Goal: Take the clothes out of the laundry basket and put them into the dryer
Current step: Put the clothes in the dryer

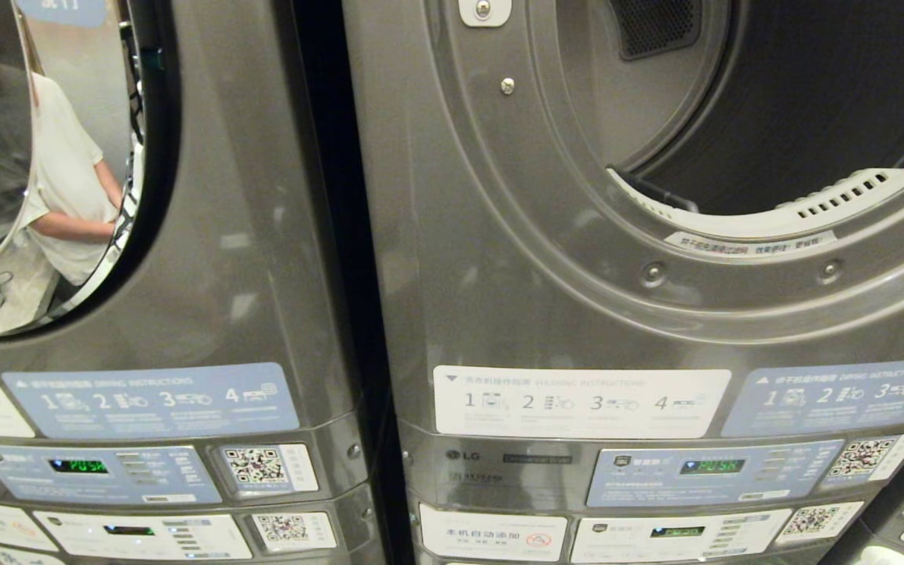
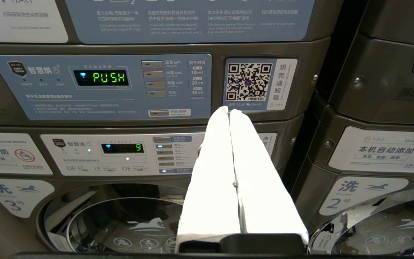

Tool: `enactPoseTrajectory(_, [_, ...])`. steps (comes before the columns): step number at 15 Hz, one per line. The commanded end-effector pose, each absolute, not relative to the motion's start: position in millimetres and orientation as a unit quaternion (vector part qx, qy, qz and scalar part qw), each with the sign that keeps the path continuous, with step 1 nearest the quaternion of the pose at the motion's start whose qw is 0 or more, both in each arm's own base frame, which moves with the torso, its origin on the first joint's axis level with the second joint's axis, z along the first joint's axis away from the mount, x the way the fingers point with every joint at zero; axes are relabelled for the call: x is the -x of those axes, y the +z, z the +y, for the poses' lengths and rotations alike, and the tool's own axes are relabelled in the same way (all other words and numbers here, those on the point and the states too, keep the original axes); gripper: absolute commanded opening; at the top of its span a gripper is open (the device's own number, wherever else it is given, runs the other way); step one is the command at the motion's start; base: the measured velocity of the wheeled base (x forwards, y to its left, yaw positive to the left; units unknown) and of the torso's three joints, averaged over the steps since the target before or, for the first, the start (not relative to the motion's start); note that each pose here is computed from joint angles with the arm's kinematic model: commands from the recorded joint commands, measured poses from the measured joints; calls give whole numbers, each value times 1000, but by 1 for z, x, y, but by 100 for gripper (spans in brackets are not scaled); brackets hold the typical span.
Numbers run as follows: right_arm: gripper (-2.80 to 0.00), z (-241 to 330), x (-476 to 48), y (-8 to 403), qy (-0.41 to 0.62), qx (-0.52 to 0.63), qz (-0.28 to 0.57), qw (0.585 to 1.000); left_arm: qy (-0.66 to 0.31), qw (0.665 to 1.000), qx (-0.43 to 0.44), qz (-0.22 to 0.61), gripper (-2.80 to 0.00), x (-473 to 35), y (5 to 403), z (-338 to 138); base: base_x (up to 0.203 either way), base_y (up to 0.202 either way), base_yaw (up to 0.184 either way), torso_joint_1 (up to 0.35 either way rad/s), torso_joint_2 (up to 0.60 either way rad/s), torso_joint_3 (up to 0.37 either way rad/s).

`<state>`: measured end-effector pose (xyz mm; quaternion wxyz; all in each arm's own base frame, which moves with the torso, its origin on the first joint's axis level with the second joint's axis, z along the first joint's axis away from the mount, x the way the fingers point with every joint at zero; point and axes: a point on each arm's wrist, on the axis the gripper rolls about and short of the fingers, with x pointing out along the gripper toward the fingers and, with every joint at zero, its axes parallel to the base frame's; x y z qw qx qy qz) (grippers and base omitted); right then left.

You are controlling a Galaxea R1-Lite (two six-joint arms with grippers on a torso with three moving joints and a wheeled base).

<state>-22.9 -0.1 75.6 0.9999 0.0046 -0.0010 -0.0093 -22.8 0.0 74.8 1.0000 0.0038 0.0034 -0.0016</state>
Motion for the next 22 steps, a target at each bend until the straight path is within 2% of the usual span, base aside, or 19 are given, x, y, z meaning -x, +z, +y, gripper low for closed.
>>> enactPoseTrajectory(1, [-280,0,23,76,-9,-4,-1,1000,-2,1000,-4,3,-280,23,75,0,0,0,0,49,-100,-56])
enactPoseTrajectory(6, [-280,0,23,76,-8,11,2,1000,-2,1000,-4,4,-280,23,75,0,0,0,0,0,0,0])
enactPoseTrajectory(8, [-280,0,27,93,3,44,-21,999,-2,1000,-4,3,-280,23,75,0,0,0,0,0,0,0])
enactPoseTrajectory(10, [-280,1,35,151,14,61,-65,996,-2,1000,-5,3,-280,23,75,0,0,0,0,0,0,0])
enactPoseTrajectory(12, [-280,2,28,238,20,69,-101,992,-2,1000,-4,3,-280,23,75,0,0,0,0,0,0,0])
enactPoseTrajectory(14, [-280,2,-6,340,23,75,-139,987,-2,1000,-4,3,-280,23,75,0,0,0,0,0,0,0])
enactPoseTrajectory(16, [-280,2,-50,408,31,81,-170,982,-2,1000,-4,3,-280,23,75,0,0,0,0,0,0,0])
enactPoseTrajectory(18, [-280,3,-99,444,43,86,-180,979,-2,1000,-4,3,-280,23,75,0,0,0,0,0,0,0])
enactPoseTrajectory(22, [-280,8,-194,458,63,93,-190,975,-2,1000,-4,3,-280,23,75,0,0,0,0,0,0,0])
